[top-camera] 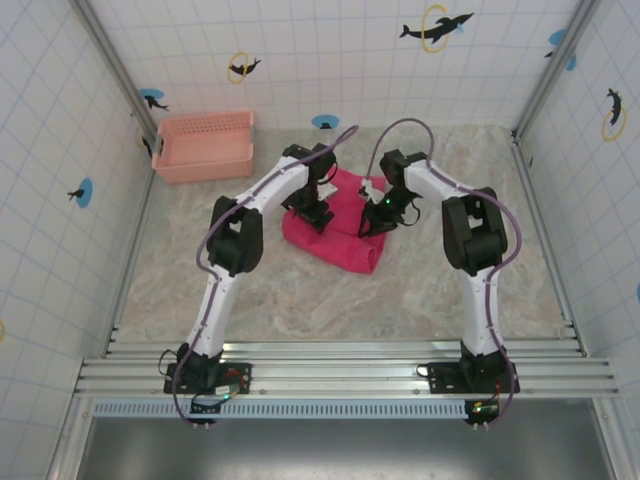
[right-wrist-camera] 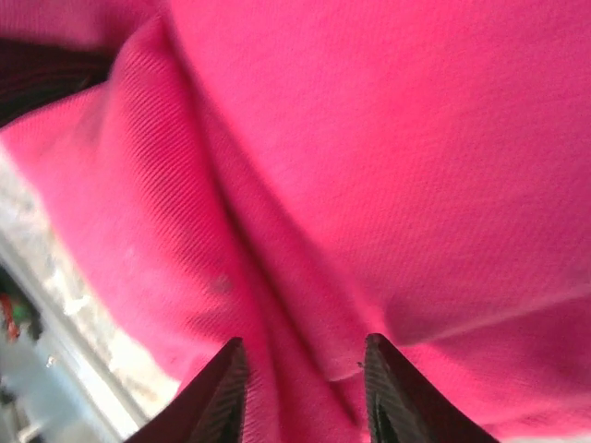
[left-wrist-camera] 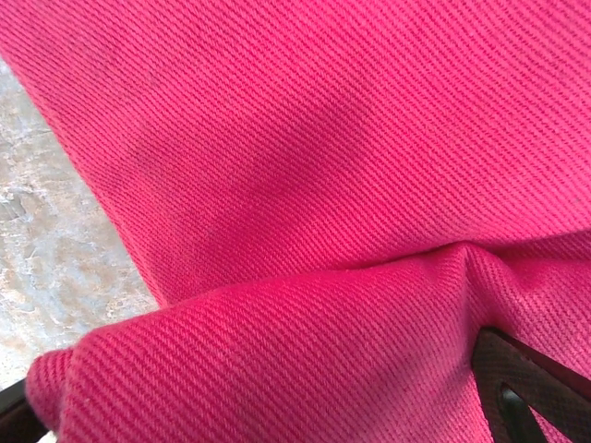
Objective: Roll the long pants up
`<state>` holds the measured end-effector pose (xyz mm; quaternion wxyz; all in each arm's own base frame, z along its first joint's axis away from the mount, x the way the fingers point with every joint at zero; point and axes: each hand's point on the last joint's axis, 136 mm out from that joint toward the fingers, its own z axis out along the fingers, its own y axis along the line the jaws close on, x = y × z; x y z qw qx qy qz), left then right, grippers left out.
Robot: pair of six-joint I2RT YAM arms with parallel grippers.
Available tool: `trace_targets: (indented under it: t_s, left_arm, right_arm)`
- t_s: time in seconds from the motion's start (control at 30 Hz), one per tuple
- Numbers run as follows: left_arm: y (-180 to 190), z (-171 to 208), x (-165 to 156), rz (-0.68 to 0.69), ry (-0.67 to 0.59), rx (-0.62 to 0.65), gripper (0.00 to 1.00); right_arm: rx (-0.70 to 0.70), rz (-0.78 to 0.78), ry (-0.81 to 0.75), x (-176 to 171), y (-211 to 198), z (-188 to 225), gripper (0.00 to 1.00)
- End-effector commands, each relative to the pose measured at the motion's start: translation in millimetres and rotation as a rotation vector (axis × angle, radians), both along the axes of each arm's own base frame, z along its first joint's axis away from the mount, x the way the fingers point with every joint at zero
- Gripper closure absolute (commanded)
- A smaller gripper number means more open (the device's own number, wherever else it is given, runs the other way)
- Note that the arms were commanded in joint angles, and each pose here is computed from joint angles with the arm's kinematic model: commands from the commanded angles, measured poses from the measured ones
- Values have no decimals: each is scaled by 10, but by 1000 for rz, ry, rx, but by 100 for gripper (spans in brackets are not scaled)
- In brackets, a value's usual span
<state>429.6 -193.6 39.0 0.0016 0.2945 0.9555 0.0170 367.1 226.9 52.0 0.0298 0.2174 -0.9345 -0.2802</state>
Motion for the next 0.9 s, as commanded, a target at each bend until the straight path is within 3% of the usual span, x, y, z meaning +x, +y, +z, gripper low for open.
trace_targets:
  t_s: [0.0, 0.17, 0.23, 0.4, 0.57, 0.87]
  left_arm:
    - [73, -309, -76, 19, 74, 52, 3]
    - [82, -353, -55, 27, 79, 43, 3]
    - [100, -339, -49, 29, 78, 41, 3]
    - [154, -301, -36, 36, 74, 37, 3]
    - [200, -277, -67, 32, 80, 39, 3]
    - [242, -241, -135, 19, 92, 47, 3]
  right_arm:
    - [-137, 85, -270, 216, -193, 488, 53]
    - [-219, 298, -514, -121, -66, 829, 46]
    - [-303, 465, -620, -397, 63, 796, 37]
    - [-395, 697, -670, -862, 285, 527, 33]
    - [-436, 793, -707, -982, 399, 212, 33]
    - [-554, 857, -707, -790, 480, -294, 35]
